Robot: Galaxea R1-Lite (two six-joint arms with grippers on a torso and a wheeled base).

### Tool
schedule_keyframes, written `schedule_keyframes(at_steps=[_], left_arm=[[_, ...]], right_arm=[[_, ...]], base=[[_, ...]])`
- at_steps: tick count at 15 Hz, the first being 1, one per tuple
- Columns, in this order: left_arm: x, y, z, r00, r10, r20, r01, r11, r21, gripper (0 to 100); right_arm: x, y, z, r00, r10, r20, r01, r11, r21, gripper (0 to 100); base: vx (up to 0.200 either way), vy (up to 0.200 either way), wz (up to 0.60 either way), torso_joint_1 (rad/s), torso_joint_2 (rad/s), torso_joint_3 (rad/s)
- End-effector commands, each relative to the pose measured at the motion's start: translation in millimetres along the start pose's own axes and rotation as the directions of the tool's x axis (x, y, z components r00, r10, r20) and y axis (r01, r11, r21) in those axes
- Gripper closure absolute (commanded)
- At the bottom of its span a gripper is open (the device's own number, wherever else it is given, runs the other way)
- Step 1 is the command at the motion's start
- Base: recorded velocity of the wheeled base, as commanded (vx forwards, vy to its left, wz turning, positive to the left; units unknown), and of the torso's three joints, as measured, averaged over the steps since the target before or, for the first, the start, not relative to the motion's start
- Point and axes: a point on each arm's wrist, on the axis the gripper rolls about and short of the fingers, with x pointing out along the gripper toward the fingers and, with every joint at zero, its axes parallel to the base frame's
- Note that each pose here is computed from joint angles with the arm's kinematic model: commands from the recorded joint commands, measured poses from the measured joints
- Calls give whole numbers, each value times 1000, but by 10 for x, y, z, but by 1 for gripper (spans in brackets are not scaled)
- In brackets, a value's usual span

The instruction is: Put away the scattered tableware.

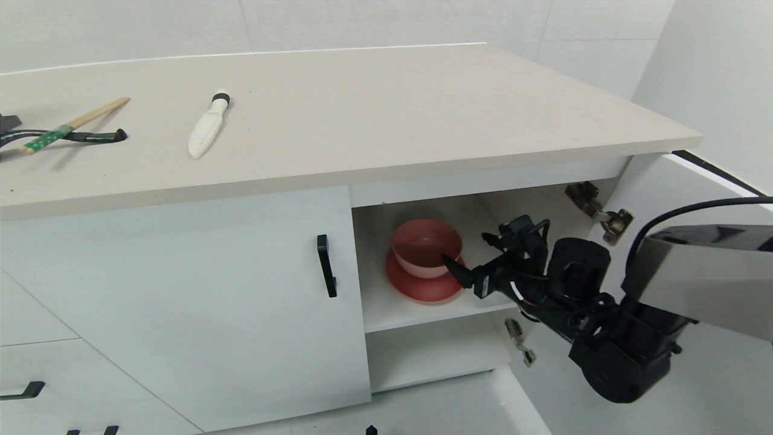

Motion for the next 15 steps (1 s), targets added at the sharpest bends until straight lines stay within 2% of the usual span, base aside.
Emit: schedule_keyframes(at_steps=[1, 5, 7, 8, 10, 13, 15], left_arm=[[2, 0, 1, 1000, 0, -2, 0, 1000, -1, 0], [2, 0, 1, 1000, 0, -2, 0, 1000, -3, 0], [2, 0, 1, 1000, 0, -2, 0, 1000, -3, 0], [2, 0, 1, 1000, 0, -2, 0, 1000, -3, 0], [2, 0, 1, 1000, 0, -2, 0, 1000, -3, 0], [2, 0, 1, 1000, 0, -2, 0, 1000, -4, 0], [2, 0, 1, 1000, 0, -2, 0, 1000, -4, 0]], right_arm=[[-428, 145, 349, 999, 15, 42, -14, 1000, -21, 0], [-1207, 197, 633, 998, -3, 67, 8, 998, -62, 0], [-1493, 206, 607, 999, -10, 41, 12, 998, -58, 0], [-1696, 220, 528, 1000, -12, -5, 12, 999, -52, 0], [-1882, 115, 669, 988, -146, 47, 148, 988, -41, 0], [-2188, 121, 783, 974, -221, 58, 220, 975, 14, 0], [-2416, 148, 774, 973, -231, 19, 230, 972, 49, 0]], base=[[0, 0, 0, 0, 0, 0], [0, 0, 0, 0, 0, 0], [0, 0, 0, 0, 0, 0], [0, 0, 0, 0, 0, 0], [0, 0, 0, 0, 0, 0], [0, 0, 0, 0, 0, 0], [0, 0, 0, 0, 0, 0]])
